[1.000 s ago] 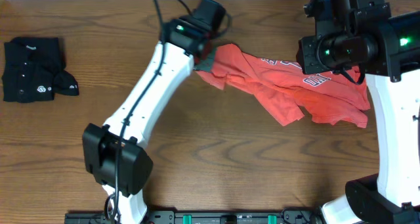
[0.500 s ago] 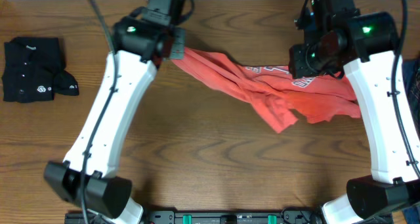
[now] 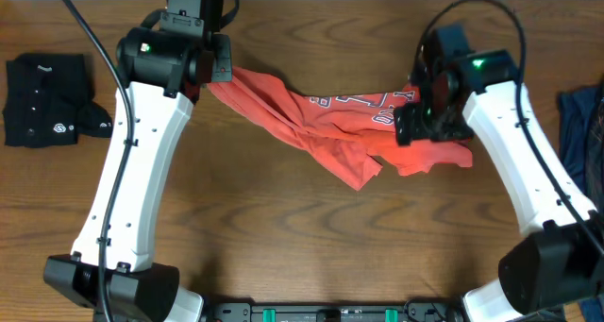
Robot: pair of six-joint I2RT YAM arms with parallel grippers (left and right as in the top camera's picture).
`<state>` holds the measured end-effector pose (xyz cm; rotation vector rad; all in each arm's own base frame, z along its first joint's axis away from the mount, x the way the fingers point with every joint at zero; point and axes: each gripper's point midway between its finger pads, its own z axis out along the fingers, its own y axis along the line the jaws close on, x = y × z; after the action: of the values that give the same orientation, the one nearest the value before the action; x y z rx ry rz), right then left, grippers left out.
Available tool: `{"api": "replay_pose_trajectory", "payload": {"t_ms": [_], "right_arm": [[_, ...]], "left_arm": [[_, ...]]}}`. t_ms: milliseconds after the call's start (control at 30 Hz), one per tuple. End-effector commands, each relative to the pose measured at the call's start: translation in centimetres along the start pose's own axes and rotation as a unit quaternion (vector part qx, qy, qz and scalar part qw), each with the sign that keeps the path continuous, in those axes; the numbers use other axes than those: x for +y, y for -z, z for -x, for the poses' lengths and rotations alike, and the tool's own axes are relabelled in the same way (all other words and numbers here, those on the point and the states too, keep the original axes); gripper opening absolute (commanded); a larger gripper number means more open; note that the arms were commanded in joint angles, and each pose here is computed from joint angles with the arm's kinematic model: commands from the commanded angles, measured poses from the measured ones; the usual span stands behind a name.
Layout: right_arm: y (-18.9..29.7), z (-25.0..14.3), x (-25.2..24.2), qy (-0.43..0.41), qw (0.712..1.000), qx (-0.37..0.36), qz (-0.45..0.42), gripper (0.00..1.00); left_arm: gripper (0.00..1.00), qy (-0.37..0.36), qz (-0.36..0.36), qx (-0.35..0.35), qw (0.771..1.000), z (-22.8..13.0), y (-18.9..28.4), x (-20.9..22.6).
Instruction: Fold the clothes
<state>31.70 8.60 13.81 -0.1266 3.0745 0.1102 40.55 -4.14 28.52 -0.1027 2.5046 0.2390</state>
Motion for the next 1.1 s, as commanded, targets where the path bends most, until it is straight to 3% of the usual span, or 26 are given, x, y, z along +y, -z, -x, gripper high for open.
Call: {"api": "replay_pose_trajectory", "payload": {"t_ms": [0, 133, 200, 333, 467, 633, 800, 1067], "right_arm": [[-2.1, -1.9, 0.2, -0.022, 0.998, 0.039, 0.034, 0.82], [-4.5, -3.8, 0.3, -0.025, 0.996, 0.07, 0.042, 0.71], [-5.5, -4.6, 0.5, -0.027, 0.995, 0.081, 0.051, 0.6], [-7.9, -6.3, 1.1, -0.032, 0.991, 0.1, 0.079, 0.69], [-9.8, -7.1, 1.5, -0.033, 0.99, 0.099, 0.097, 0.68], [-10.5, -4.4, 1.7, -0.024, 0.993, 0.038, 0.105, 0.62], [-10.5, -0.7, 1.3, -0.03, 0.993, -0.034, 0.106, 0.68], [-11.2, -1.5, -1.1, -0.052, 0.996, -0.023, 0.072, 0.74]], "left_arm": [[0.06, 0.002, 0.011, -0.013, 1.0, 0.6, 0.7, 0.7], [0.06, 0.002, 0.011, -0.014, 1.0, 0.6, 0.7, 0.7], [0.06, 0.002, 0.011, -0.014, 1.0, 0.6, 0.7, 0.7], [0.06, 0.002, 0.011, -0.014, 1.0, 0.6, 0.7, 0.7], [0.06, 0.003, 0.01, -0.015, 1.0, 0.6, 0.7, 0.7], [0.06, 0.003, 0.01, -0.015, 1.0, 0.6, 0.7, 0.7], [0.06, 0.003, 0.01, -0.015, 1.0, 0.6, 0.7, 0.7], [0.06, 0.002, 0.011, -0.013, 1.0, 0.6, 0.7, 0.7]]}}
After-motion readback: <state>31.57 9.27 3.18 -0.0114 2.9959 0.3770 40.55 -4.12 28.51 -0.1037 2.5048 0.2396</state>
